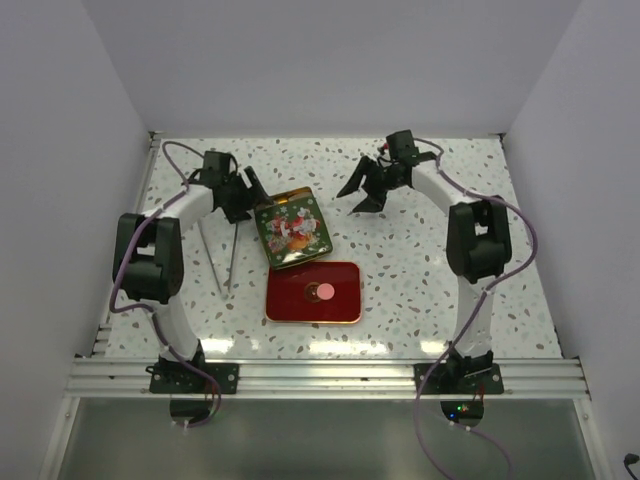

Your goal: Pack the cookies

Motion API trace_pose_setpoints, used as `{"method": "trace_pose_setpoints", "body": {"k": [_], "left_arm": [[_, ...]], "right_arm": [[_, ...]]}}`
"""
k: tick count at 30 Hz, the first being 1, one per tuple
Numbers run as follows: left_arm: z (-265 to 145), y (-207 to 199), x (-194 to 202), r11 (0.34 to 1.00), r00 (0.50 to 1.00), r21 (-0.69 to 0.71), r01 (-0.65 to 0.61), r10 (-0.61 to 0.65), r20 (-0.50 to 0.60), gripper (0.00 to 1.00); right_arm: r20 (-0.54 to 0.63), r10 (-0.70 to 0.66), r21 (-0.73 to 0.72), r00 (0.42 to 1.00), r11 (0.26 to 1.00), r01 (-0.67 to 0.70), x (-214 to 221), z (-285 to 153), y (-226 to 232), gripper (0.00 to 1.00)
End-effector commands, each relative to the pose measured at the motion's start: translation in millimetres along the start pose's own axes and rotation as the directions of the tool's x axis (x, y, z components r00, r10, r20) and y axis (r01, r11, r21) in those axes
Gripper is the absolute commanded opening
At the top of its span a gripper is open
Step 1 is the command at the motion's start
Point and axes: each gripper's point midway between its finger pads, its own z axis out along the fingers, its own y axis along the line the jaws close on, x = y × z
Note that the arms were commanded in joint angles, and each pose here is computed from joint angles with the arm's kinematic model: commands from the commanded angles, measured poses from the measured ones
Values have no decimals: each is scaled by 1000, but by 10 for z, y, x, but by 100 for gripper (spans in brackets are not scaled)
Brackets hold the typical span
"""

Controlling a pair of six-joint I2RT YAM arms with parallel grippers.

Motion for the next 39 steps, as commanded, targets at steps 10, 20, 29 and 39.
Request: {"method": "trace_pose_setpoints", "body": {"k": [10, 20, 29, 39], "left_arm": [[-228, -132, -442, 998, 995, 39, -41, 38, 87, 84], [-109, -242, -753, 997, 992, 22, -74, 71, 102, 86], [332, -214, -864, 998, 997, 25, -63, 62, 50, 87], [657, -407, -917, 985, 998, 162, -57, 54, 20, 88]], "right_arm": [[-66, -182, 3, 981, 983, 183, 1114, -368, 155, 47], [-163, -236, 57, 958, 967, 248, 1655, -51, -10, 28], [-207, -264, 68, 942, 956, 284, 1834, 175, -48, 24], [-232, -283, 97, 931, 945, 312, 1827, 430, -181, 22]]}}
